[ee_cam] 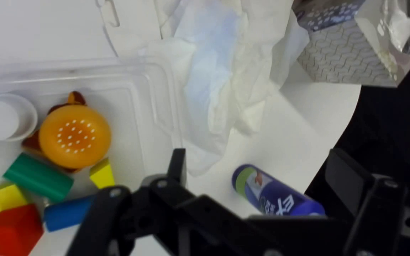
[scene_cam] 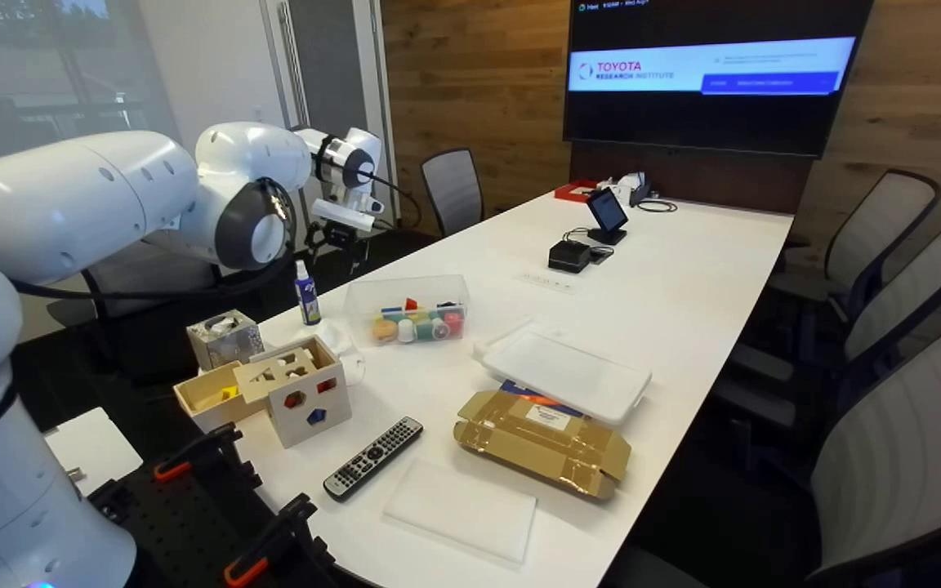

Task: Wipe the table with the paper towel

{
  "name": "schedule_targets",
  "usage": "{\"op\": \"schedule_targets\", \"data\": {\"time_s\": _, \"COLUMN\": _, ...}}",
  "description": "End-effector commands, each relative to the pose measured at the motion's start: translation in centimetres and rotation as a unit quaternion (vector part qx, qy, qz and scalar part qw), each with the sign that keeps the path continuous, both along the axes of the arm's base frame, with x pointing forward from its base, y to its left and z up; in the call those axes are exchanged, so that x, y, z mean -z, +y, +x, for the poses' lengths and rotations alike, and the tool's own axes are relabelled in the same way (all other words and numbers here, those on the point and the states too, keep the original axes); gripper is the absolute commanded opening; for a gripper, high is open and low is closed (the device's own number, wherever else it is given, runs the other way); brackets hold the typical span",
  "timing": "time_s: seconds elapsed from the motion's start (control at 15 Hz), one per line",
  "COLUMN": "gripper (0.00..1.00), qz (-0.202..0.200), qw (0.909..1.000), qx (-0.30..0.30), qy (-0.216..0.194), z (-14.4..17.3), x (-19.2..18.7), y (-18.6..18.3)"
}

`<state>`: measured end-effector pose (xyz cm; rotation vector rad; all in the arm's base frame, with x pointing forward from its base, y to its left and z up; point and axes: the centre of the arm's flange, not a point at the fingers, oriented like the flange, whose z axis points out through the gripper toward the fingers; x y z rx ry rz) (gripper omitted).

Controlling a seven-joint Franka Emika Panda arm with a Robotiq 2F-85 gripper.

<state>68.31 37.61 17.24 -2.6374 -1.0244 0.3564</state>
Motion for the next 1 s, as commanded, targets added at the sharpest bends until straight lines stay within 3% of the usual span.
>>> {"op": "schedule_targets", "data": {"time_s": 0.0, "gripper": 1.00, "qz": -0.024, "qw": 0.9950, "qx": 0.089, "qy": -0.040, "z": -1.2, "x": -6.2, "y": -2.4}}
{"op": "schedule_targets", "data": {"time_s": 0.2, "gripper": 1.00, "qz": -0.038, "qw": 0.9838, "qx": 0.170, "qy": -0.044, "z": -1.0, "x": -10.2, "y": -5.0}}
{"op": "schedule_targets", "data": {"time_s": 0.4, "gripper": 1.00, "qz": -0.056, "qw": 0.9650, "qx": 0.251, "qy": -0.051, "z": -0.9, "x": -13.4, "y": -7.7}}
{"op": "schedule_targets", "data": {"time_s": 0.6, "gripper": 1.00, "qz": -0.069, "qw": 0.9395, "qx": 0.331, "qy": -0.057, "z": -1.0, "x": -16.3, "y": -9.8}}
{"op": "schedule_targets", "data": {"time_s": 0.93, "gripper": 1.00, "qz": -0.087, "qw": 0.8874, "qx": 0.449, "qy": -0.056, "z": -0.4, "x": -19.9, "y": -12.4}}
